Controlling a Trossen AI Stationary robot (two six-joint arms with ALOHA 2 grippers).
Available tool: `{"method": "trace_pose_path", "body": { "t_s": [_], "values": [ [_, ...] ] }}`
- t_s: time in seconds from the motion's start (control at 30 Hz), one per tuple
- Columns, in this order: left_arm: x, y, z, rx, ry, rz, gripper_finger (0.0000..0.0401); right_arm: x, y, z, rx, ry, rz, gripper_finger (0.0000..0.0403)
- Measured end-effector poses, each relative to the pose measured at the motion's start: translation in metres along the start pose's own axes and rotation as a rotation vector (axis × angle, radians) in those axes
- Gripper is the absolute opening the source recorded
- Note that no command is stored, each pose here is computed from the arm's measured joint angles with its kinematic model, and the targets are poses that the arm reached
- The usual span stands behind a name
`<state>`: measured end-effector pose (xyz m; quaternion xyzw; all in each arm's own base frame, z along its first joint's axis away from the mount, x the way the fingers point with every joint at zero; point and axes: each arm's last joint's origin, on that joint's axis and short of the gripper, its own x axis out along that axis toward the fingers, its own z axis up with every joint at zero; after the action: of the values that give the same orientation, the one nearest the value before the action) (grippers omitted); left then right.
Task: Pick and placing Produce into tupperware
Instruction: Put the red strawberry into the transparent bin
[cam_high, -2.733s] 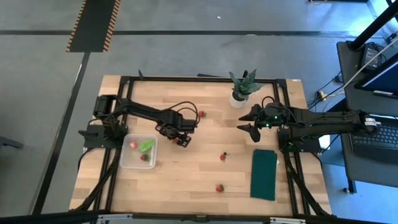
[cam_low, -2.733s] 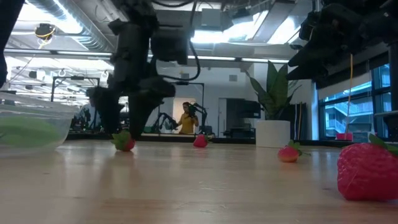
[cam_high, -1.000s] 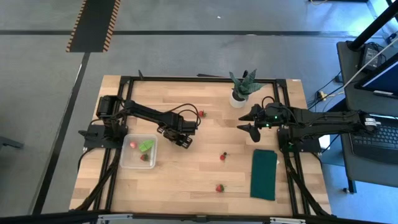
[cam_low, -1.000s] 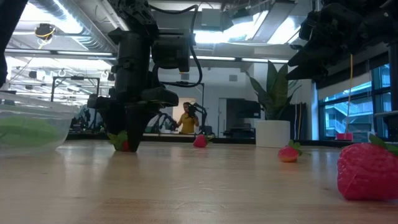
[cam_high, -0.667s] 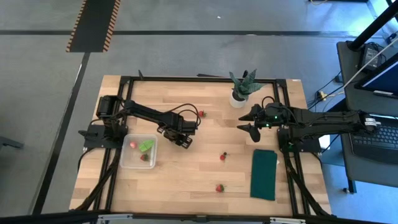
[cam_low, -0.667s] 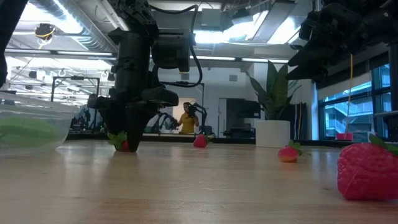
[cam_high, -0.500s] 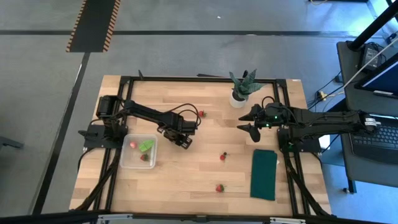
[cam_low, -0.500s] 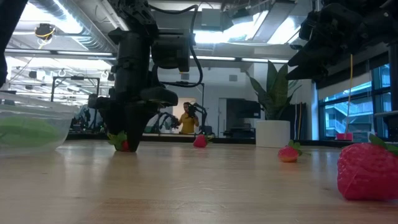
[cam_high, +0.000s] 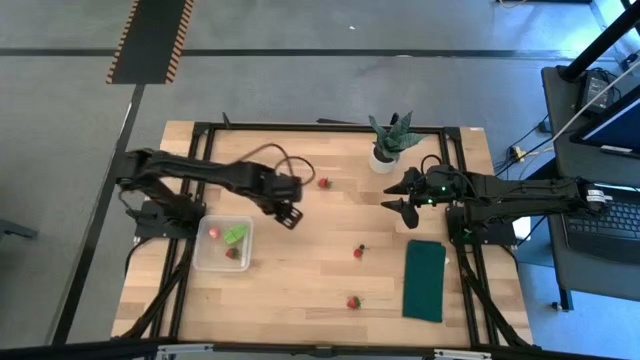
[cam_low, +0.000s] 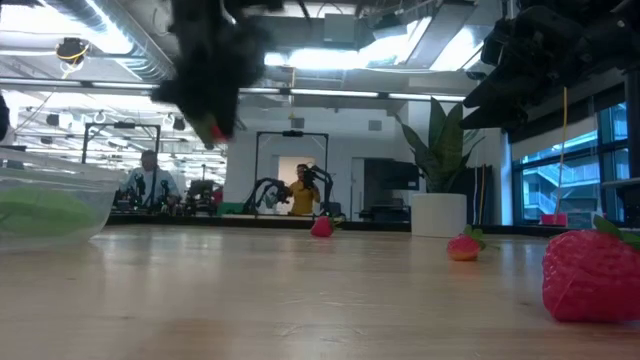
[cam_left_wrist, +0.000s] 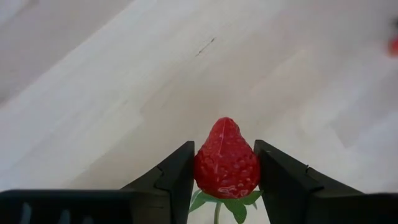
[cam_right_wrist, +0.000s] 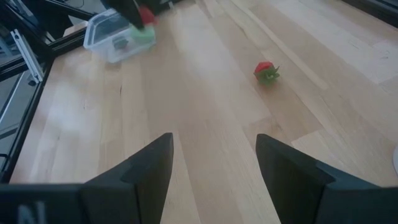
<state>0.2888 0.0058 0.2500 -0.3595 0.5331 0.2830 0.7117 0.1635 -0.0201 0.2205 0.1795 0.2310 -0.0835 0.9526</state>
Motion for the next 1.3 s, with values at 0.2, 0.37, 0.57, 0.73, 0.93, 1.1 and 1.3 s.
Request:
{"method": "trace_pose_path", "body": {
  "t_s": [0.2,0.37,0.57,0.73,0.93,1.1,1.3],
  "values": [
    [-0.062,0.020,-0.025,-0.024,0.040,-0.067,0.0138,0.000,0.000,0.000,-0.011,0.000,0.000,0.0232],
    [-0.088,0.041,-0.052,-0.146,0.111,0.014,0.0150,0.000,-0.001,0.000,-0.027,-0.003,-0.003,0.0232],
    [-0.094,0.051,-0.076,-0.215,0.174,0.196,0.0147,0.000,-0.002,0.002,-0.046,-0.013,-0.011,0.0232],
    [-0.083,0.051,-0.083,-0.254,0.151,0.226,0.0148,0.000,0.000,0.006,-0.066,-0.056,0.002,0.0232],
    [-0.050,0.058,-0.095,-0.286,0.237,0.274,0.0156,0.000,0.000,0.007,-0.074,-0.064,0.005,0.0232],
    [-0.012,0.059,-0.101,-0.288,0.262,0.189,0.0149,0.000,0.000,0.007,-0.073,-0.064,0.007,0.0232],
    [0.019,0.074,-0.110,-0.306,0.283,0.218,0.0157,0.000,0.000,0.007,-0.070,-0.064,0.007,0.0232]
  ]
}}
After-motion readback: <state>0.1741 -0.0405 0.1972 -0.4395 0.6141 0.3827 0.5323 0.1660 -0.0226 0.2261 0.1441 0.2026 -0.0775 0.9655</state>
